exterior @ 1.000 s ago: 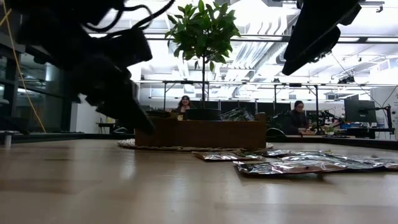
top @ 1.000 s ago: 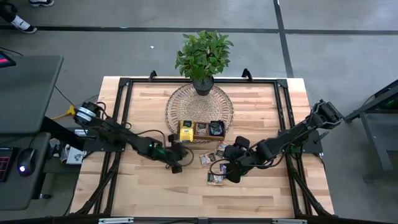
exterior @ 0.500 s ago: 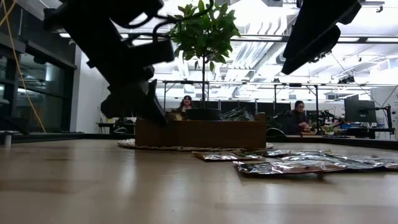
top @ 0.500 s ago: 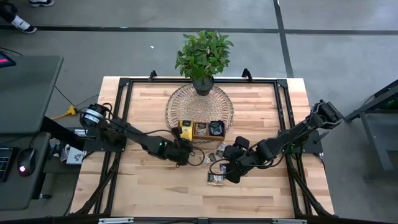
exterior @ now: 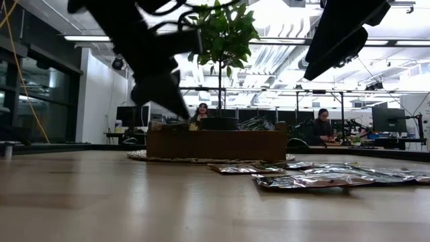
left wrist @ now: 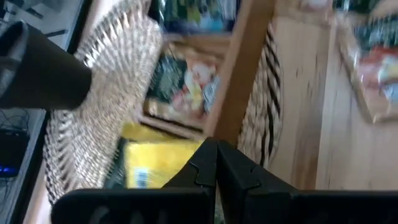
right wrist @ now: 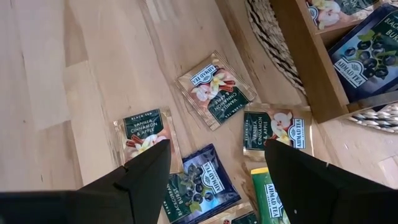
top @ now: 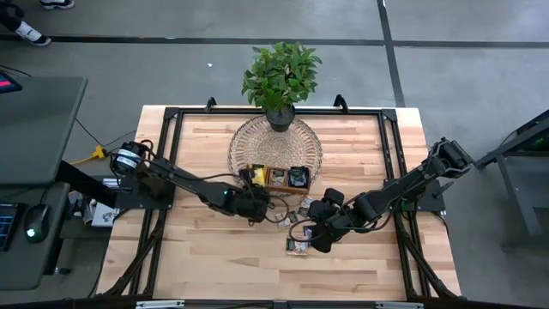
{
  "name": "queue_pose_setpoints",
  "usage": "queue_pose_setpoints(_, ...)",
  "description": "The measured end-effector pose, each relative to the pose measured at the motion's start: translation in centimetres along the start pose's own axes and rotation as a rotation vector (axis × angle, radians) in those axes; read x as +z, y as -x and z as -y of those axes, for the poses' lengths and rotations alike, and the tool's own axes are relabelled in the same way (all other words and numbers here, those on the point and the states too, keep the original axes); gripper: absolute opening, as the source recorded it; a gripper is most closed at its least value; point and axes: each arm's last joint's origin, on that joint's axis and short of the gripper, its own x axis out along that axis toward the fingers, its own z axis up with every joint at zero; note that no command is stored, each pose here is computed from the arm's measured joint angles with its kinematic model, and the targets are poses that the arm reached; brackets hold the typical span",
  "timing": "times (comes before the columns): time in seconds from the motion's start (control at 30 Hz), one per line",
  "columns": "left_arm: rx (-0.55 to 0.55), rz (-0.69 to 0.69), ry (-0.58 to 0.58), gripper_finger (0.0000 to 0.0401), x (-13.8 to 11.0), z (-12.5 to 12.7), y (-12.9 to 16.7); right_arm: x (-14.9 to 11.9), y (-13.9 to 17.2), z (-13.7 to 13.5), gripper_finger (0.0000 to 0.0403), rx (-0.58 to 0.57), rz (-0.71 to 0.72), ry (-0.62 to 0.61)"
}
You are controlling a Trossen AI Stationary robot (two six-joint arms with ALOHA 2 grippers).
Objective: Pick & Place Tea
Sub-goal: Put the green tea bag into the left section of the wooden organizer
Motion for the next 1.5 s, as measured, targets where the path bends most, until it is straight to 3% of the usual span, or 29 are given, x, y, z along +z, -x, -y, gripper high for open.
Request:
queue_pose_setpoints(0.37, 0.006, -0.031, -0.018, 0.0000, 2.9, -1.3, 2.0, 0.0, 0.0, 0.0, 0.0256, -0.001, 0.000, 0.007)
queue_pose_setpoints(0.7, 0.051, -0.117, -0.025, 0.0000, 2.6, -2.1, 2.6, 0.0, 0.0, 0.0, 0.0256, -0.006, 0.005, 0.014)
queue_pose_setpoints(1.0, -0.049, -0.201, -0.053, 0.0000, 2.8, -5.5, -0.3, 0.0, 0.0, 0.0, 0.0256, -0.009, 0.008, 0.026)
queue_pose_setpoints(1.2, -0.302, -0.293, -0.032, 0.0000, 2.1, -8.9, -2.8, 0.0, 0.0, 0.0, 0.0256, -0.006, 0.006, 0.021)
queue_pose_setpoints(1.5, -0.489, -0.273, -0.016, 0.0000, 1.8, -10.9, -4.0, 0.0, 0.0, 0.0, 0.0256, -0.006, 0.005, 0.007)
